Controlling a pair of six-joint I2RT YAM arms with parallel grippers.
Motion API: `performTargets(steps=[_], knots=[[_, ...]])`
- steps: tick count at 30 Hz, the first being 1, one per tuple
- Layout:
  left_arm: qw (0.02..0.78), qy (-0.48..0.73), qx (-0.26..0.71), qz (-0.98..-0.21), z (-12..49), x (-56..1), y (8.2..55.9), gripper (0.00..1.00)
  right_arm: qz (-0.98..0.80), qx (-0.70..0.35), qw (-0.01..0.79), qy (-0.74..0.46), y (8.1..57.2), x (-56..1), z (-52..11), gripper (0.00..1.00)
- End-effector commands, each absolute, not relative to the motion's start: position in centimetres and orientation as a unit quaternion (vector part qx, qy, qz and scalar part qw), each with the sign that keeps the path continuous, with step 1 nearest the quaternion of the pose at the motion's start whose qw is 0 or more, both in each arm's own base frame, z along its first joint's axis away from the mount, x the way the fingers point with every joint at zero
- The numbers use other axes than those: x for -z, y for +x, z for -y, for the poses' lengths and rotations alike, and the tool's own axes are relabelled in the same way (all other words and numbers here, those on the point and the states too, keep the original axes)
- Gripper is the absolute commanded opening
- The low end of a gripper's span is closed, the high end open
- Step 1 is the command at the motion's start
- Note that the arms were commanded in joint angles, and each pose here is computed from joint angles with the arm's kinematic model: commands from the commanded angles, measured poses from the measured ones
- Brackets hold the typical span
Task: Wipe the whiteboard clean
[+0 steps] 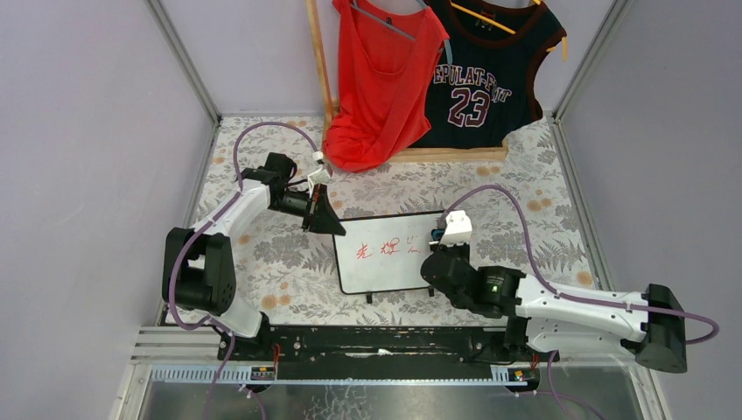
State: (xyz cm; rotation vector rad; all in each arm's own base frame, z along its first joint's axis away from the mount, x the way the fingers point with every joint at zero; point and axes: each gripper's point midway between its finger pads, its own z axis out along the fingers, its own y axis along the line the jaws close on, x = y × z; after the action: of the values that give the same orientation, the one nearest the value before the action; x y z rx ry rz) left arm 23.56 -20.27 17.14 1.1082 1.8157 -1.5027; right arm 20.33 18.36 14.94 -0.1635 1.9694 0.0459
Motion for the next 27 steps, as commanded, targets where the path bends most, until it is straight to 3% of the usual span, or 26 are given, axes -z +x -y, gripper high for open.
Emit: performTargets(steps=[1, 27], knots=[[0.254, 0.442, 0.527, -0.680, 20.0, -15.4, 23.1, 0.00, -0.818, 0.023, 0.573, -0.044, 20.9, -15.7, -15.4, 0.00], [0.247, 0.451, 0.529, -0.675, 20.2, -15.5, 22.5, 0.00, -0.828, -0.031, 0.554, -0.080, 21.7, -14.5, -21.3, 0.00]])
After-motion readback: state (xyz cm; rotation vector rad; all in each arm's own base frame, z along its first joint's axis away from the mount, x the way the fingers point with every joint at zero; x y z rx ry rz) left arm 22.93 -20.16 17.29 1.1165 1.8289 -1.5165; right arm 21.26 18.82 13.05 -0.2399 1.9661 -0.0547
